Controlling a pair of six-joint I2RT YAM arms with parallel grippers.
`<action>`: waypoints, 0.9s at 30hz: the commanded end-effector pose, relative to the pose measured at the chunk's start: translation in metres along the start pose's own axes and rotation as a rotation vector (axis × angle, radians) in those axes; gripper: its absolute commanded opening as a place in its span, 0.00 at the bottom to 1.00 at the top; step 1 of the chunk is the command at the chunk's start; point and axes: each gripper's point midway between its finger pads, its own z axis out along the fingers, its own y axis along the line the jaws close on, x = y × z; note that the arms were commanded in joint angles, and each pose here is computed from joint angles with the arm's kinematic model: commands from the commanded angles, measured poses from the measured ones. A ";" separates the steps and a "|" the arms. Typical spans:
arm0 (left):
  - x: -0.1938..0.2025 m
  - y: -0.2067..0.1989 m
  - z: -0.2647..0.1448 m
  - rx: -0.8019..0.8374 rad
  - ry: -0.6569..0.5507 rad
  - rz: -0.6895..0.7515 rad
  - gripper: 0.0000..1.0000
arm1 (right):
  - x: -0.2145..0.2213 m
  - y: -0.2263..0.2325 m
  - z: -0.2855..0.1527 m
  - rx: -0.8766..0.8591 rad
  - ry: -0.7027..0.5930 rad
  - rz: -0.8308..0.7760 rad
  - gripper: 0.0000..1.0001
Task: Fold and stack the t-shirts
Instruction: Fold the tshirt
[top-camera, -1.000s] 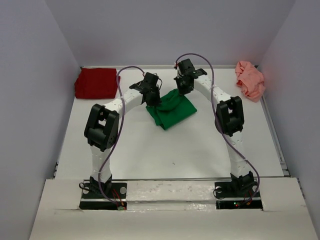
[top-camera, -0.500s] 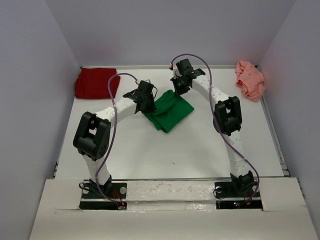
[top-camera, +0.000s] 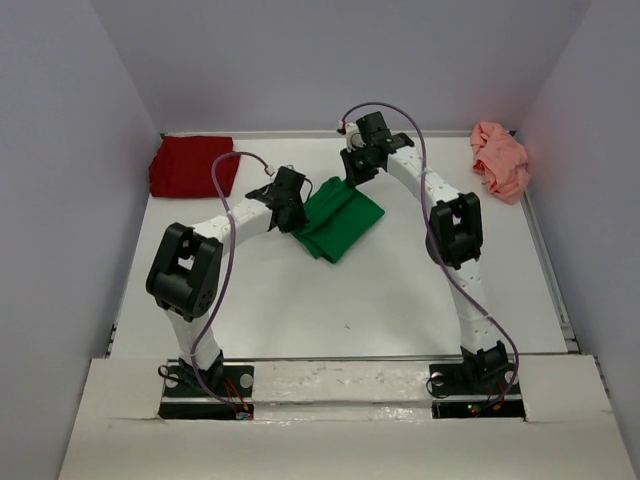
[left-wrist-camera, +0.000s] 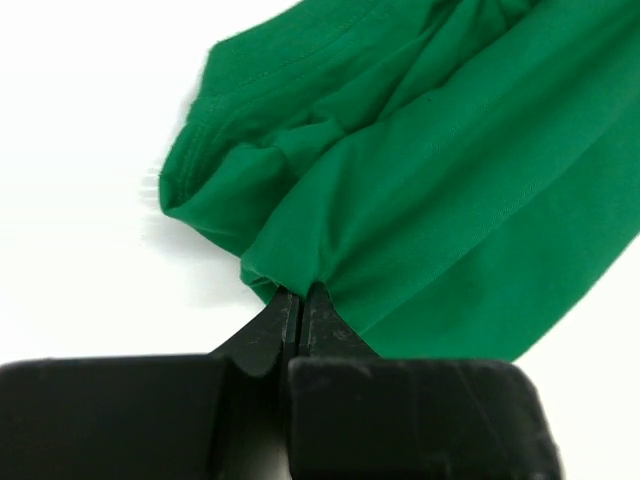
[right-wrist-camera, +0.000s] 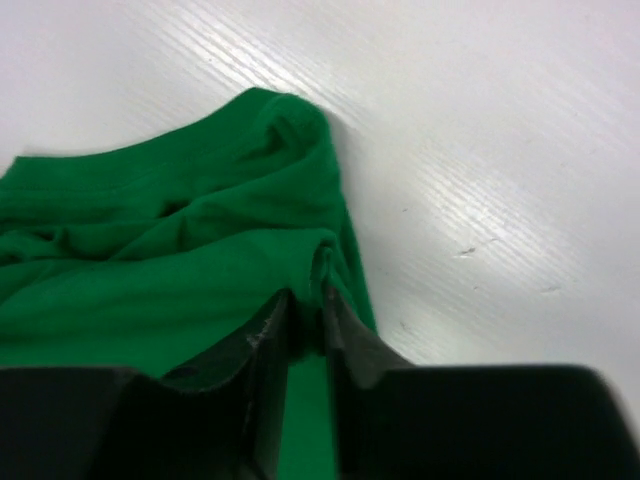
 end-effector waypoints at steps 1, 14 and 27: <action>-0.013 0.019 -0.011 -0.071 -0.067 -0.061 0.00 | -0.037 -0.005 -0.006 -0.042 -0.116 -0.047 0.37; -0.038 0.035 -0.024 -0.188 -0.191 -0.119 0.69 | -0.045 -0.013 -0.023 -0.001 -0.148 -0.052 0.59; -0.051 0.015 -0.072 -0.199 -0.308 -0.042 0.74 | -0.077 -0.008 -0.097 0.052 -0.244 -0.051 0.60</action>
